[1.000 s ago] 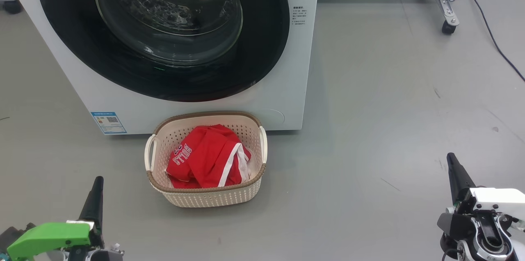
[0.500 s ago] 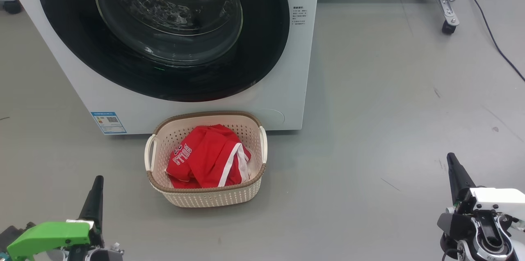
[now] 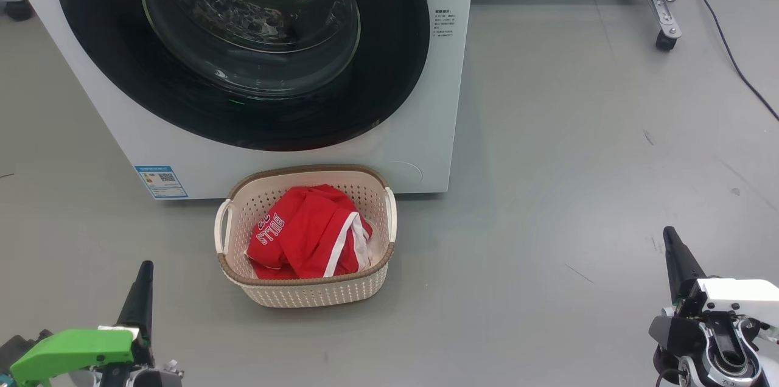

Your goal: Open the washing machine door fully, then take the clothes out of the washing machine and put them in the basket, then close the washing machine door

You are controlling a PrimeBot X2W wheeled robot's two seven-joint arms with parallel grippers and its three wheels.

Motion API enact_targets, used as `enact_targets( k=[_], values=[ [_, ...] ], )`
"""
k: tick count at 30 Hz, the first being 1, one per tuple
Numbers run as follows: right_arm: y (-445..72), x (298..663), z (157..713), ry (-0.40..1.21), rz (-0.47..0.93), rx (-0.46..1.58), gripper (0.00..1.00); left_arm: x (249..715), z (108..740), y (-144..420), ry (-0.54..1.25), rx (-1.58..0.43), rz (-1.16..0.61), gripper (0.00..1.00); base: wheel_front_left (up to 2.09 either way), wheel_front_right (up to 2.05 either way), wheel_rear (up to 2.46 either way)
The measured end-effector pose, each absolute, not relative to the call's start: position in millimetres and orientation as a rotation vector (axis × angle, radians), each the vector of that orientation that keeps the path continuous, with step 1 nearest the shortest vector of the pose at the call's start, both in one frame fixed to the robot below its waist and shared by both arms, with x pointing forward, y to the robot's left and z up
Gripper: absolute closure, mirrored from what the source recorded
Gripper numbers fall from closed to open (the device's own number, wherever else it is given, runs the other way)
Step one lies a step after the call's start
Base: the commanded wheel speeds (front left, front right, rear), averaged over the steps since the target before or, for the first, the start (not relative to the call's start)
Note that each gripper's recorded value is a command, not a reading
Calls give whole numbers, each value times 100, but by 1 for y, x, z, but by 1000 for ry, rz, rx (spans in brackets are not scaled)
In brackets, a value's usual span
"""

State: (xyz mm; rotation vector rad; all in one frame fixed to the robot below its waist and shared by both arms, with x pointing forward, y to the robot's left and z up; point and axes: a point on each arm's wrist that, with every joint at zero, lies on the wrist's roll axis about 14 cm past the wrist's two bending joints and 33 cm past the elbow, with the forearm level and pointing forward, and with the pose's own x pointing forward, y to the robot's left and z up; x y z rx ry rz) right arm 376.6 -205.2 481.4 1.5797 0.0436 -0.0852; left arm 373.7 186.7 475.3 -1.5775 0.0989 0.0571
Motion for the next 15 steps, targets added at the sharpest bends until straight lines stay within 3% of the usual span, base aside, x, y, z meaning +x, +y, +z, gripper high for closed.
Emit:
enact_targets(
  k=[15],
  values=[
    [-205,377,481,44,-85,1580,100,374,475,187,98,-1578,59,100,0,0,0]
  ],
)
